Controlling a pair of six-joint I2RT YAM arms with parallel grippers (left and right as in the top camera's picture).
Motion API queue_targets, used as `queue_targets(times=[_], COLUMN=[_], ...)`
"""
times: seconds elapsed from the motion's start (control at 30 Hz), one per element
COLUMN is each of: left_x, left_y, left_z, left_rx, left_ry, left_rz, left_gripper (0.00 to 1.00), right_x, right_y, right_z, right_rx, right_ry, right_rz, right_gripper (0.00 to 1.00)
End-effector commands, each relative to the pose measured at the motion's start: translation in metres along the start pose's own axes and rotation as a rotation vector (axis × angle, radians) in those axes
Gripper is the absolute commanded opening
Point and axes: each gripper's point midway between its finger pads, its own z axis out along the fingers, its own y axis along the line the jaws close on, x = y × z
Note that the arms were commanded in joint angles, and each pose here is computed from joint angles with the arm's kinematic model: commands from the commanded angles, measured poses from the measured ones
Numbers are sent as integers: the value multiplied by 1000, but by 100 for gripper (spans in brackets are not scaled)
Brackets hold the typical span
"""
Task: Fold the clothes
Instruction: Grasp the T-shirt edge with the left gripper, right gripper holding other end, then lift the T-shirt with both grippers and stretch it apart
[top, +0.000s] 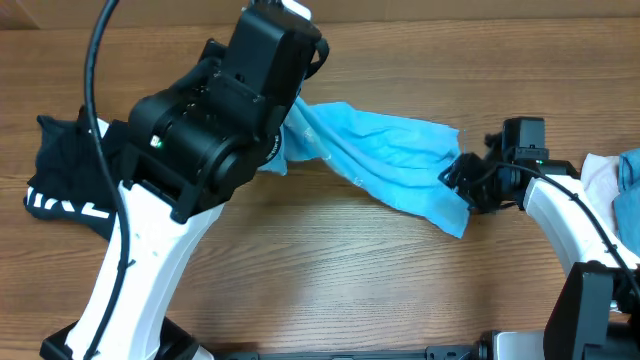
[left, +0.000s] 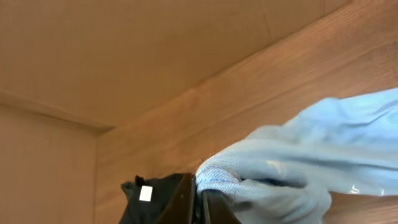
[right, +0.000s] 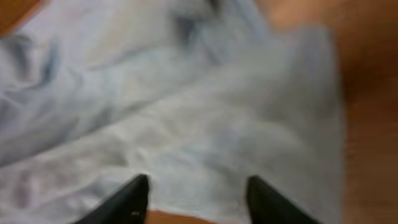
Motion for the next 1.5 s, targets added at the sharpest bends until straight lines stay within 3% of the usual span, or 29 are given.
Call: queue_targets(times=[0.0,0.1,0.33,0.4,0.47,0.53,0.6,0.67,0.8,0.87,0.97,1.27,1.37,1.4,1.43,1.47], left_x=[-1,-2,-7,-7,-7,-7,-7,-7,-7,-7,-8,-8,-8,-8,-8,-8], left_y=[13,13,15,15,18,23,30,33,32,31,26,26,26,26,26,26], left_z=[-8,-9,-9,-11,-14,-21,-31,-37,-40,-40,-40,-40,-40,-40,-40,-40], left_rx=[-32,-34,-38,-38,-38,-39,-38,-35,-16,-9,17,17,20,20,20,20], left_ry=[-20,-26,-46,-49,-58,-75,-97,-112,-120,-121,-123,-123,-124,-124,-124,-124], left_rz=[-24,-28,-54,-56,-63,-75,-91,-102,-105,-105,-103,-103,-102,-103,-103,-103], left_gripper=[4,4,4,4,4,4,4,4,4,4,4,4,4,4,4,4], right_x=[1,13,23,6,-6,-5,-11,-28,-49,-54,-43,-50,-50,-50,-48,-52], right_y=[-17,-6,-37,-21,20,16,0,16,38,33,42,70,69,69,72,75], right_z=[-4,-3,17,24,22,23,25,23,24,45,70,59,59,59,57,51], right_rx=[104,32,140,54,-157,-135,-44,-108,-197,-199,-311,-442,-440,-441,-458,-469], right_ry=[-4,60,79,25,-5,0,-34,-106,-187,-171,-80,-106,-103,-102,-94,-102], right_rz=[76,-43,28,-35,-146,-110,-92,-156,-200,-136,-142,-211,-209,-209,-213,-216], right_gripper=[59,60,61,64,64,63,78,83,73,66,63,52,31,14,4,4])
